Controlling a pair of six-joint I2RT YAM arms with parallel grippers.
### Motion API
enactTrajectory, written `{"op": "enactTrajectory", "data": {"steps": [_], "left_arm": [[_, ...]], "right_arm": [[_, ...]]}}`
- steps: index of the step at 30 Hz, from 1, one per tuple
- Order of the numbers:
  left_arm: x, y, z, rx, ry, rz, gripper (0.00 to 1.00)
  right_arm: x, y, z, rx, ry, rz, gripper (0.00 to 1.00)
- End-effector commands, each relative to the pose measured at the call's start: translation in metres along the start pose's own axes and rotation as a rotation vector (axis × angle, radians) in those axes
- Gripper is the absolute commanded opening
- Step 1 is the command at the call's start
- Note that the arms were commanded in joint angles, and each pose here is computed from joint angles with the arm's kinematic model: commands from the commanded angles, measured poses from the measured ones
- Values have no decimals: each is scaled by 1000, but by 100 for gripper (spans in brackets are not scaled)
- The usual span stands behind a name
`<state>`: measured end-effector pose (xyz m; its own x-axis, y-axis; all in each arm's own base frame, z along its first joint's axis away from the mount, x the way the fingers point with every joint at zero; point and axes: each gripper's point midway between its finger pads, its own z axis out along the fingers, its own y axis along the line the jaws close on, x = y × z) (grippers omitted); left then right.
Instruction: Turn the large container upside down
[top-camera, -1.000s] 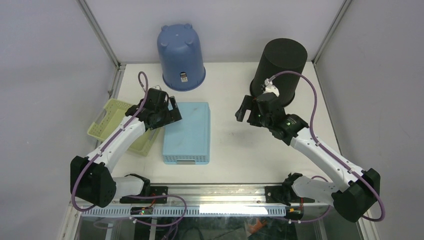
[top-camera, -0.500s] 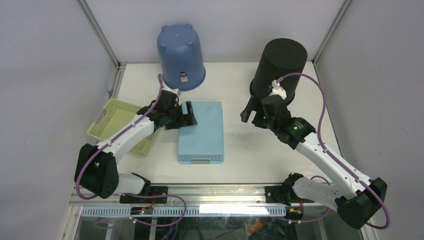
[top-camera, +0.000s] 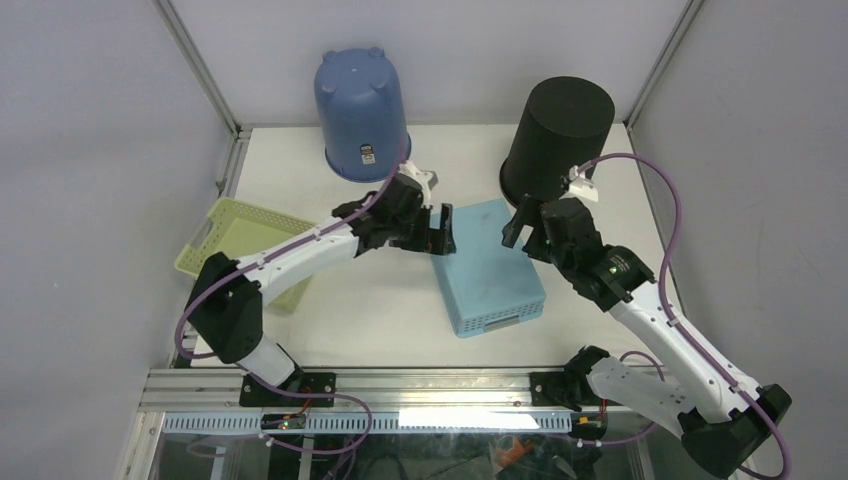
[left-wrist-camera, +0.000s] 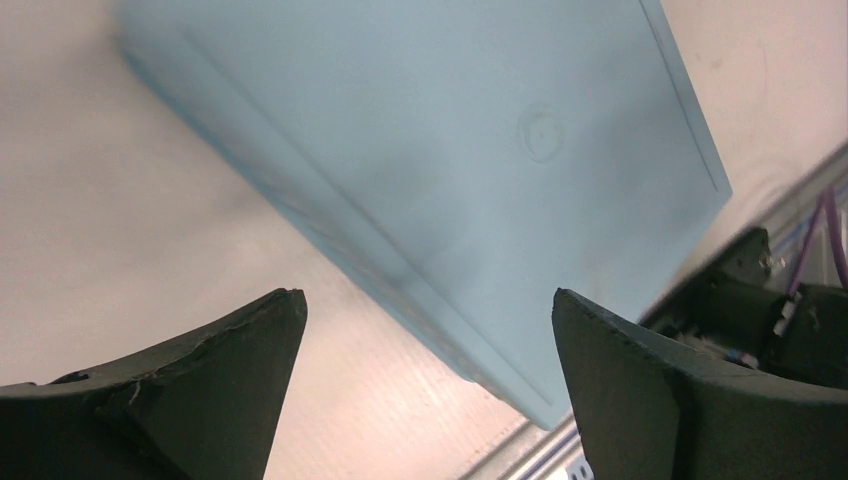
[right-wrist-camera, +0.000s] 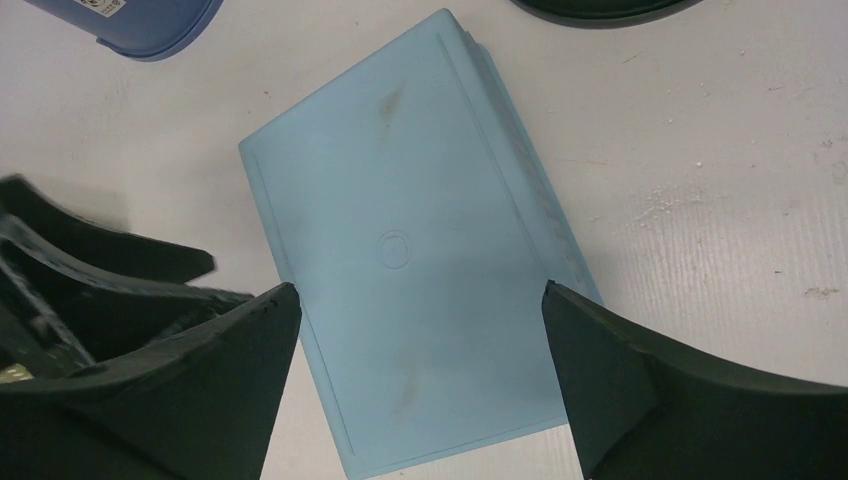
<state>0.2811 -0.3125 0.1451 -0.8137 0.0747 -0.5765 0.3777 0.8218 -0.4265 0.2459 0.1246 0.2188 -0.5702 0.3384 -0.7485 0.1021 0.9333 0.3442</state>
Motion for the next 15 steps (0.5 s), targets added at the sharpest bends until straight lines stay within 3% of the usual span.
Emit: {"op": "enactTrajectory", "data": {"steps": [1, 9, 15], "left_arm": [[-39, 83, -67, -239, -162, -47, 99], [-27, 176, -128, -630, -215, -177, 99], [-16, 231, -140, -872, -247, -264, 99]], "right_arm": [[-11, 3, 3, -1, -45, -3, 95], [-3, 25, 25, -47, 39, -82, 95], [3, 38, 32, -96, 66, -88, 95]]}}
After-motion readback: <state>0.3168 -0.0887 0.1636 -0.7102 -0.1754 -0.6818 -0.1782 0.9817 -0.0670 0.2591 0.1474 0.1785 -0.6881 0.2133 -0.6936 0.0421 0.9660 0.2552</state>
